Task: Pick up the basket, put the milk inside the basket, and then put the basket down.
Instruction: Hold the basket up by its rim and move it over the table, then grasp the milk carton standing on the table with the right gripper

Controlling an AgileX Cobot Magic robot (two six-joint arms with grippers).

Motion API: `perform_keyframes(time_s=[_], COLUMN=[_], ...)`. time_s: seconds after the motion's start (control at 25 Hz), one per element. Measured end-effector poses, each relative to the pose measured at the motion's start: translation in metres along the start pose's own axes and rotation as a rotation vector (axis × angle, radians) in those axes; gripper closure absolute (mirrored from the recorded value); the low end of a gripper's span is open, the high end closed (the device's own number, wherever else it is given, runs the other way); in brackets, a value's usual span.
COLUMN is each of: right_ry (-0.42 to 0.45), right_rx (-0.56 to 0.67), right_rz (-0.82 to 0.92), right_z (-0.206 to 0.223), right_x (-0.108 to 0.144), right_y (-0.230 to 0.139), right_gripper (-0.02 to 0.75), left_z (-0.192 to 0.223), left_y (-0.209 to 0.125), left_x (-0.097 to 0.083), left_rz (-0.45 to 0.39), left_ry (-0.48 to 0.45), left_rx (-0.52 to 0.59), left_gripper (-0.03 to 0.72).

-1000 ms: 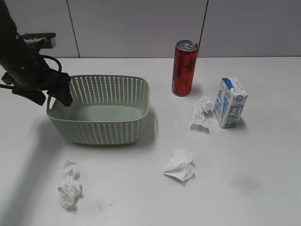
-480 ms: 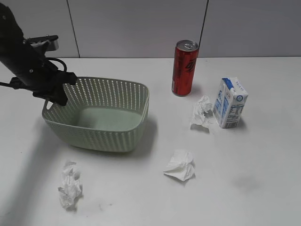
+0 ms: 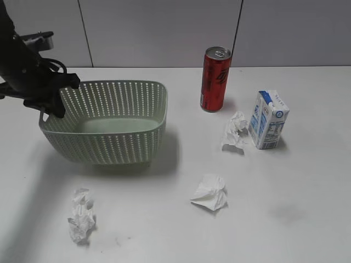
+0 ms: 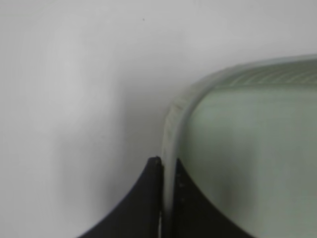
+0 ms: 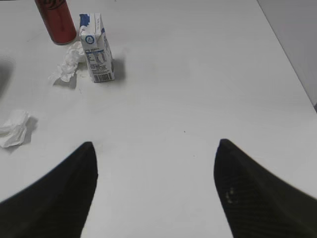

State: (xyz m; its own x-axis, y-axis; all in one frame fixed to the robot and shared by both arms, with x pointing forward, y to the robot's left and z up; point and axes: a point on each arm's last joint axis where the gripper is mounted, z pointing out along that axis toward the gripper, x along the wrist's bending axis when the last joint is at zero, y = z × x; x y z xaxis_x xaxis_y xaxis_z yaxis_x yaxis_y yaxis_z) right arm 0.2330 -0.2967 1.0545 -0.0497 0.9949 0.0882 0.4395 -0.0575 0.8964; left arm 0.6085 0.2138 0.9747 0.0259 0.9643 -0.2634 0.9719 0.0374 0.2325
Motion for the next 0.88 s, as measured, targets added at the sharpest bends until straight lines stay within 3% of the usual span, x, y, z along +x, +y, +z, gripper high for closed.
perform_keyframes(time_s=[0.24, 0.76, 0.88], right_ry=[0.000, 0.000, 0.016], right_rx=[0.000, -0.004, -0.122], right_rz=[0.000, 0.000, 0.004], right_z=[0.000, 0.000, -0.006], right_x=[0.000, 0.000, 0.002], right_y=[0.000, 0.001, 0.014], right_gripper=[0.186, 0.186, 0.186], left_z=[-0.030, -0.031, -0.031], left_y=[-0.002, -0.005, -0.005], left_x=[-0.005, -0.003, -0.003], left_rz=[-0.019, -0.006, -0.006], left_ry=[0.004, 0.028, 0.030], left_rx=[-0.058, -0.022, -0.022], left_gripper=[0.703, 0.703, 0.703])
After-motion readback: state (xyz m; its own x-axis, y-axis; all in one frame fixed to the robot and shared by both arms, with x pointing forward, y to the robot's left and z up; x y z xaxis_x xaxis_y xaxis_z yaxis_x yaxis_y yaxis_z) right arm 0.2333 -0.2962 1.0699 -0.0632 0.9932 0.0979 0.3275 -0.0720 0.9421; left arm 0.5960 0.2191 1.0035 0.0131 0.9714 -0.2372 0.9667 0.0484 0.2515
